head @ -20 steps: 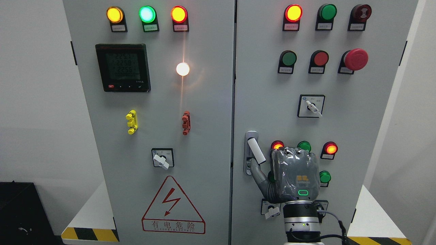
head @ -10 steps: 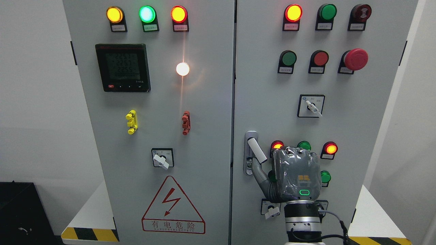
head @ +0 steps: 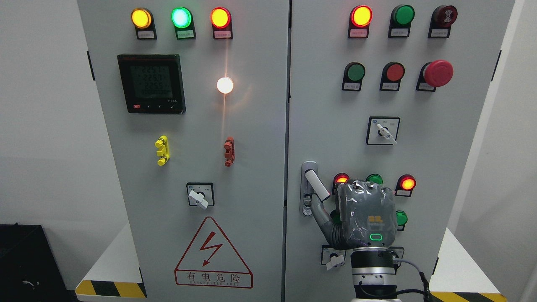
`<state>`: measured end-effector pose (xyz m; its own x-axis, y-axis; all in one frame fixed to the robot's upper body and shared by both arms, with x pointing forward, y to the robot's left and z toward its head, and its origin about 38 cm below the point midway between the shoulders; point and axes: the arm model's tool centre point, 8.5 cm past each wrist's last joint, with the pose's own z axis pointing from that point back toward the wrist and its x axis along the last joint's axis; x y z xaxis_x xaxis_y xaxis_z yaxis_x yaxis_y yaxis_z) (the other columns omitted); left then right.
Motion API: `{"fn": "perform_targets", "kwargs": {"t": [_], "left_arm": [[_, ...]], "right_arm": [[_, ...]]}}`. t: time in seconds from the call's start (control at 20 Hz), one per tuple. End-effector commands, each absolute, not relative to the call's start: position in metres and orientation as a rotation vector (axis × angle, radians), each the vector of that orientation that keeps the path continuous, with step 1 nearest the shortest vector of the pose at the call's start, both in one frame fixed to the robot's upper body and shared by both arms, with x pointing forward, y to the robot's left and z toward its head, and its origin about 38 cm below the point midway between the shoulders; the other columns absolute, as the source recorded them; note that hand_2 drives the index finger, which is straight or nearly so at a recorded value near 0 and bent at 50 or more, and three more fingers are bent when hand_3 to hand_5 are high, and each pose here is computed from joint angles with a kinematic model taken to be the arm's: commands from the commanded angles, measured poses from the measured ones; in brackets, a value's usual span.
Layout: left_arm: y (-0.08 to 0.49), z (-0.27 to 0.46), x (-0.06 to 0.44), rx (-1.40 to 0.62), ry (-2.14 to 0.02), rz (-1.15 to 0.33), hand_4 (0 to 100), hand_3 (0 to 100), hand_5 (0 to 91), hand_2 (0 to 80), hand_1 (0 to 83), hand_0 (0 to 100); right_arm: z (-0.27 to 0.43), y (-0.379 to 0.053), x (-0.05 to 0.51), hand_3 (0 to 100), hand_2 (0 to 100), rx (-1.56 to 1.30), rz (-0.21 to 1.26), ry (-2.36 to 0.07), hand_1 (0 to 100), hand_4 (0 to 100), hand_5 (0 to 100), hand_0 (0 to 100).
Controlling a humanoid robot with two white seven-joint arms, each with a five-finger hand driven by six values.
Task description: Release door handle
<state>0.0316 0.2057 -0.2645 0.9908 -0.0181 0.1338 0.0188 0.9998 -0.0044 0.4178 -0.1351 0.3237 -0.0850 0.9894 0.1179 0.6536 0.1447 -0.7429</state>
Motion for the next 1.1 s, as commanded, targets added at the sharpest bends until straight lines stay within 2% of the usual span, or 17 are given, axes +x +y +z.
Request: {"fn": "perform_targets", "kwargs": {"t": [0.0, 1.05], "left_arm": [[0.2058, -0.2649, 0.0208, -0.005, -0.118, -0.016, 0, 0, 0.0, 0.0, 55.6, 12], [0.2058, -0.2649, 0.0208, -0.005, -0.118, -0.016, 0, 0, 0.0, 0.0, 55.6, 12]], "right_arm": [[0.3242, -0.1359, 0.4176, 100, 96, -1.576, 0.694, -1.809, 37, 100, 100, 47], [0.33, -0.1441, 0.4161, 100, 96, -1.61, 0.687, -1.81, 38, 100, 100, 47]]}}
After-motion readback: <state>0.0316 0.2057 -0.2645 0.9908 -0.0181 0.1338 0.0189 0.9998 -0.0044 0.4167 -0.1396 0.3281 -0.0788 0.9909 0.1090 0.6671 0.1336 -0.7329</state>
